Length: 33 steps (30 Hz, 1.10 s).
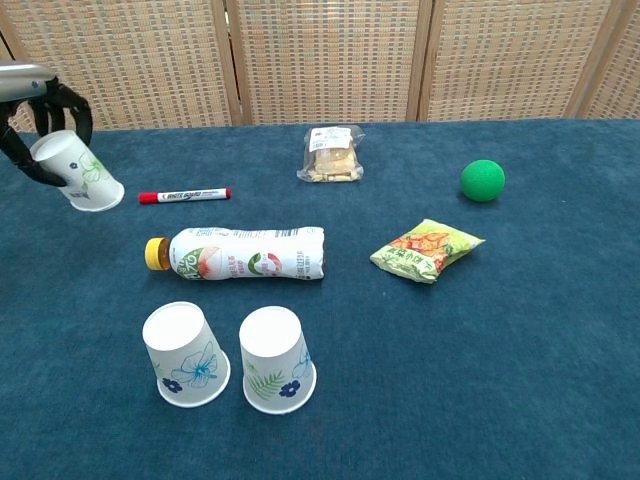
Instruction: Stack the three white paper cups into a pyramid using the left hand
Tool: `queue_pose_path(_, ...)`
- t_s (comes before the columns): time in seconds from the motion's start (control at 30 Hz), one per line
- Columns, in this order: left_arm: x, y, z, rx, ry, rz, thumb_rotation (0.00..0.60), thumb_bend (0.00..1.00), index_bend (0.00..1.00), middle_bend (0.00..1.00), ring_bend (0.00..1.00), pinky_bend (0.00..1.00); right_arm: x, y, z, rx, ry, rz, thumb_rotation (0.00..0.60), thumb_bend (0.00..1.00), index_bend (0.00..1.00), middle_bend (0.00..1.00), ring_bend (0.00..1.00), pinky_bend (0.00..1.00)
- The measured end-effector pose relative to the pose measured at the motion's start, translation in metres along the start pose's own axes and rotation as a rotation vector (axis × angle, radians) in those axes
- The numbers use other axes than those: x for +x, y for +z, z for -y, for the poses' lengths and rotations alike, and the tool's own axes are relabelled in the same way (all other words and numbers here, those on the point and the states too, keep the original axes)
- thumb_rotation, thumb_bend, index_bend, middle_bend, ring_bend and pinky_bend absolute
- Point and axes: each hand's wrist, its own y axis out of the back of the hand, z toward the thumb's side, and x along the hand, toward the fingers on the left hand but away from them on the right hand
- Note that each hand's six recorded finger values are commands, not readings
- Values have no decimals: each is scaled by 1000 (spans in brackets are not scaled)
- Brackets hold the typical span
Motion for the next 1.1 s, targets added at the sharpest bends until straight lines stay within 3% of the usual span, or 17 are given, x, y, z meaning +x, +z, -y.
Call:
queue_pose_path(0.27, -42, 90, -39, 6, 25, 242, 600, 87, 511, 426, 443, 410, 0, -4, -2, -8, -4, 9, 600, 0, 0, 0, 0, 0)
queue_pose_path(0.6, -88, 164, -39, 43, -48, 497, 600, 86, 492, 418, 443, 410, -1, -3, 0, -3, 2, 8, 600, 0, 0, 0, 0, 0)
queue_pose_path(0.87, -92, 200, -19, 84, -123, 592, 600, 87, 493, 418, 443, 410, -1, -4, 0, -3, 3, 12, 600, 0, 0, 0, 0, 0)
queue_pose_path(1.1, -89, 209, -17, 127, -102, 598, 600, 87, 493, 418, 443, 410, -1, -5, -1, -9, 0, 15, 600, 0, 0, 0, 0, 0)
